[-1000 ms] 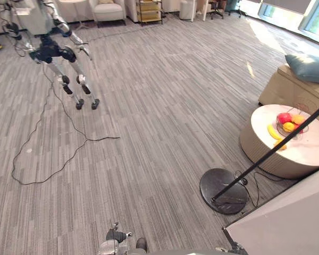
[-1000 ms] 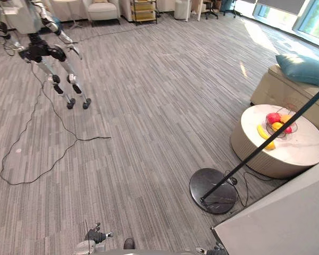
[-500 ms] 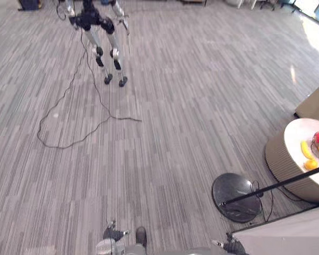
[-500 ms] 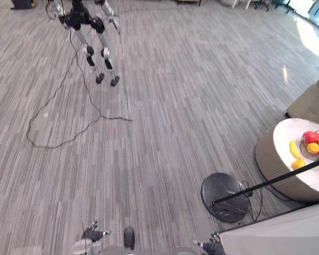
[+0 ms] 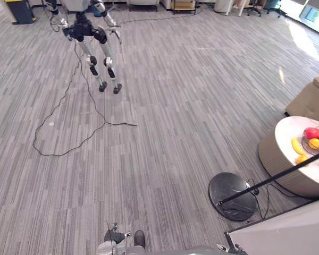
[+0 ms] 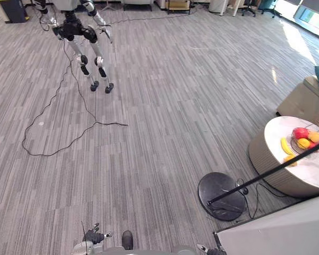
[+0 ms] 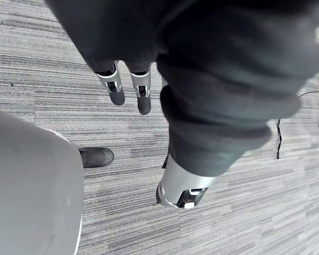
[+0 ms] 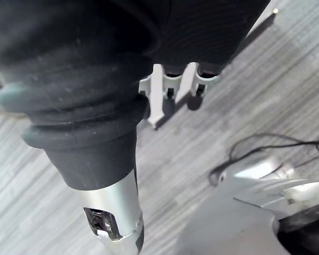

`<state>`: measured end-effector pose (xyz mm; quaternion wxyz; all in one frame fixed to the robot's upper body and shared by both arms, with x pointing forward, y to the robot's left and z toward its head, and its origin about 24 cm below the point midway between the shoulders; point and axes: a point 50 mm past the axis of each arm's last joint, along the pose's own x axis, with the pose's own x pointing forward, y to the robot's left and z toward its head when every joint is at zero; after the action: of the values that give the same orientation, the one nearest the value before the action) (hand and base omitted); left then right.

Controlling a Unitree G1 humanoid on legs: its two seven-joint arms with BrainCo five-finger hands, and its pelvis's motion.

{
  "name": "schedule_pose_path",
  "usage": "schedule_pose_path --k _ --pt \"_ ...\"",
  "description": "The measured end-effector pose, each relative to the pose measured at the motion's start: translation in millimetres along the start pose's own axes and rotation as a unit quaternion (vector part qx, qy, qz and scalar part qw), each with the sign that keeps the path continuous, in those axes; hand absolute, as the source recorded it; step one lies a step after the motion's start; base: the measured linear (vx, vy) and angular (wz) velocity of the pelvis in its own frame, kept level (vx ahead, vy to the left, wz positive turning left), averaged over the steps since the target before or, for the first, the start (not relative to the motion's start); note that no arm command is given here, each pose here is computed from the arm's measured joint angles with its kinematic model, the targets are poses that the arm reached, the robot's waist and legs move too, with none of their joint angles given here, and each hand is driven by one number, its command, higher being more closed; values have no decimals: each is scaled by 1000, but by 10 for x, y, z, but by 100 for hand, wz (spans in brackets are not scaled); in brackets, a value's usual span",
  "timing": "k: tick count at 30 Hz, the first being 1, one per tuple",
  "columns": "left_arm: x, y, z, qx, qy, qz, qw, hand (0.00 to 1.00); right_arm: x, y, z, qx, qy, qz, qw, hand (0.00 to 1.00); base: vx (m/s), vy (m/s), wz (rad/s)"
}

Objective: Organize washtable

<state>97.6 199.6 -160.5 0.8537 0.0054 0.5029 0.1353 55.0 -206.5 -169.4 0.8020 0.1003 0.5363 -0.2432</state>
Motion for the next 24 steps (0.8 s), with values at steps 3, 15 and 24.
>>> schedule_pose_path --k 3,15,24 --pt "2 -1 7 0 -1 0 1000 0 0 11 -2 1 1 4 1000 0 -118 -55 -19" --pt "5 -5 33 18 -8 -5 1000 0 -17 15 -83 -7 15 5 1000 0 29 27 -2" --pt "7 7 35 25 -8 -12 1000 0 -8 48 -62 -16 15 11 1000 0 76 27 -1"
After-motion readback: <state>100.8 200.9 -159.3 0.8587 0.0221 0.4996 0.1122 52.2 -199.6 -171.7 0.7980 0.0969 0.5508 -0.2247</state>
